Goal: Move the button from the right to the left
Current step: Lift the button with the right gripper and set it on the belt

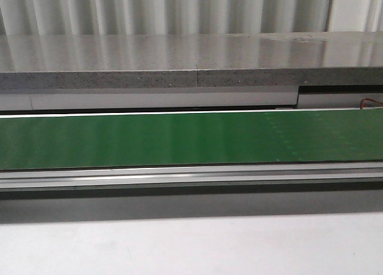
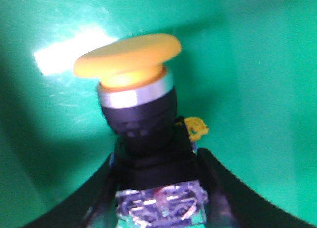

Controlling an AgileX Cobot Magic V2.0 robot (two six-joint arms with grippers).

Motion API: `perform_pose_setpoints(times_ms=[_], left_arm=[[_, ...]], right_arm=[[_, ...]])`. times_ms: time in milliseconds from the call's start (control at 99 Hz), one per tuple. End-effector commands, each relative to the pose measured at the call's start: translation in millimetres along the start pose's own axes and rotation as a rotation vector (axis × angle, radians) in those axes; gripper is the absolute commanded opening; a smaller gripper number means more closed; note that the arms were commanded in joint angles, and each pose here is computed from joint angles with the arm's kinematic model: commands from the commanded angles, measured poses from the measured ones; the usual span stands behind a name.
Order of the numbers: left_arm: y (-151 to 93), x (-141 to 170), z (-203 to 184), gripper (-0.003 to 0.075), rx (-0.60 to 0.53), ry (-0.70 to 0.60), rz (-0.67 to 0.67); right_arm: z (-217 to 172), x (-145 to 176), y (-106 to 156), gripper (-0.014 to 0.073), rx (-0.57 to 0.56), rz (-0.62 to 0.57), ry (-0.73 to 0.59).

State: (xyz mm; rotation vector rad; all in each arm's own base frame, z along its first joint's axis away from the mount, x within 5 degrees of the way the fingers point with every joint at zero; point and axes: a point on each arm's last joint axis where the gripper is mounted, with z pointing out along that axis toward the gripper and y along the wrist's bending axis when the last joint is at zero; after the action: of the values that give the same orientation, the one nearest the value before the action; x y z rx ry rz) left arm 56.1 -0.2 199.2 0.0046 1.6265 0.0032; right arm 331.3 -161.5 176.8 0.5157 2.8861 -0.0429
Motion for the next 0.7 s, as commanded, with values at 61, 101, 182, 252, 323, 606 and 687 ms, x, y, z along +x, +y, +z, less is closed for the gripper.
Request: perform_pose_setpoints(times_ms=[61,101,182,252,323,606,687], left_arm=[[0.1,4.1,-0.4,-0.002,-0.001,-0.073,-0.008],[0.1,4.1,-0.4,-0.002,-0.001,-0.073,-0.008],[0.1,4.1,-0.4,-0.002,-0.001,-0.073,-0.008],[0.1,4.1,-0.4,-0.002,-0.001,-0.073,-0.008],[0.1,4.1,-0.4,-0.002,-0.001,-0.073,-0.008],[0.1,4.1,-0.4,-0.002,-0.001,-0.073,-0.008],[0.1,4.1,-0.4,-0.002,-0.001,-0.073,-0.008]], right_arm=[[-61.2,-5.4,8.1,0.0216,-0.026,0.012,-0.177],[-72.2,-3.7,12.6,0.0216,-0.039,0.016,-0.198],[-90.5,0.9,21.2,0.0216,-0.058,0.011,-0.224],[-105.9,6.2,30.5,0.0216,-0.069,-0.012,-0.241],[-120.7,12.3,40.6,0.0216,-0.081,-0.036,-0.255],[-156.8,37.3,89.0,0.0216,-0.154,-0.113,-0.255],[-155.1,43.8,107.2,0.0216,-0.177,-0.139,-0.21]])
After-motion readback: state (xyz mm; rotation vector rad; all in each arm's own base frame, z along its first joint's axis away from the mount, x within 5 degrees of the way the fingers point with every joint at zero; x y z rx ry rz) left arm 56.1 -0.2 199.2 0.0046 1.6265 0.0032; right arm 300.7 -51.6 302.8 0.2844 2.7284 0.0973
